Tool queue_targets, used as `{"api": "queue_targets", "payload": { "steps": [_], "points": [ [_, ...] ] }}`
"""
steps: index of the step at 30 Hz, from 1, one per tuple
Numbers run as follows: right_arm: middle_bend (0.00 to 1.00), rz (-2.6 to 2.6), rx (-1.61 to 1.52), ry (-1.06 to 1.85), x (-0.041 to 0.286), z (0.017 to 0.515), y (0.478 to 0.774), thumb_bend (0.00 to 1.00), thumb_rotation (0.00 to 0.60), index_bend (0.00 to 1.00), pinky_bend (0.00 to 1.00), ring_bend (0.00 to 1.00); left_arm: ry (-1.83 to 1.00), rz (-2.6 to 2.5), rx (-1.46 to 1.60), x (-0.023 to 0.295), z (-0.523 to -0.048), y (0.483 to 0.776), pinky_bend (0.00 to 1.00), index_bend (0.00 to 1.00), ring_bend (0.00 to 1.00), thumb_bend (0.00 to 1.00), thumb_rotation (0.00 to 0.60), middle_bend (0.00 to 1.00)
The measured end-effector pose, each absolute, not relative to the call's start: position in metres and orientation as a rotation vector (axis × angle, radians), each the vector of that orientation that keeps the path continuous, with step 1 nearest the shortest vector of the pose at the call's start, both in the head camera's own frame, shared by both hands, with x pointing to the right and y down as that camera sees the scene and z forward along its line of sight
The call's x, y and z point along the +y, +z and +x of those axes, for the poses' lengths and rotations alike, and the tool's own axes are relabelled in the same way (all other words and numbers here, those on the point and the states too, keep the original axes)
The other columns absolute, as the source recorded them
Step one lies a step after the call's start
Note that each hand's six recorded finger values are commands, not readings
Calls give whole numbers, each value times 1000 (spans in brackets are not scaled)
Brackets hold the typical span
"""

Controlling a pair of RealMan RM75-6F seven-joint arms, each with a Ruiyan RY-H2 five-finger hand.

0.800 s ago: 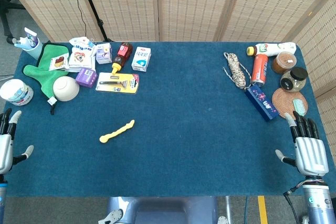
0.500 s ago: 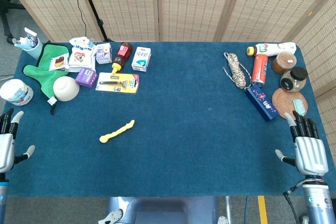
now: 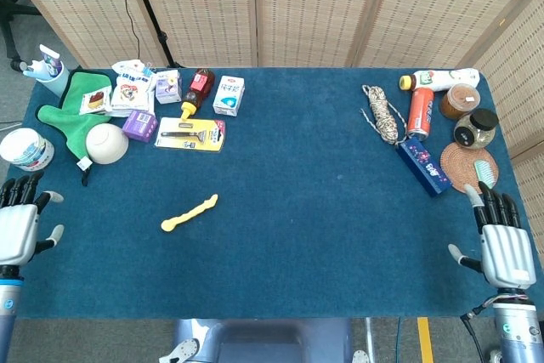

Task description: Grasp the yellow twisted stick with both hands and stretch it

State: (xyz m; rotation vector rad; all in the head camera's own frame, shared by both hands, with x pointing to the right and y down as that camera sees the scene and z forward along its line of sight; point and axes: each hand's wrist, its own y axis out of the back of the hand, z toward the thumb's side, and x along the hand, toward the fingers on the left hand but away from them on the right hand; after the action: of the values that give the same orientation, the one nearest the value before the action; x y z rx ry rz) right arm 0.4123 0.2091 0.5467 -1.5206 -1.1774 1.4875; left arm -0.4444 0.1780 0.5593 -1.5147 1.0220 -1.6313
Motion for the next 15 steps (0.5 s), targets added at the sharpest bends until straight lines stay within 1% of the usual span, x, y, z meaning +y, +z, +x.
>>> {"api": "queue_targets", "payload": {
  "steps": [7,15],
  "points": [
    [0,-1521,-1194,1471,215,412,543,198,600,76,0,0,-1592,-1575,939,165,-425,571,0,384,60,250,600,90],
    [0,-1541,-1190,1476,218,411,544,197,600,76,0,0,-1613,-1676,803,158,-404,600,0,389,59,247,600,90]
  ]
}}
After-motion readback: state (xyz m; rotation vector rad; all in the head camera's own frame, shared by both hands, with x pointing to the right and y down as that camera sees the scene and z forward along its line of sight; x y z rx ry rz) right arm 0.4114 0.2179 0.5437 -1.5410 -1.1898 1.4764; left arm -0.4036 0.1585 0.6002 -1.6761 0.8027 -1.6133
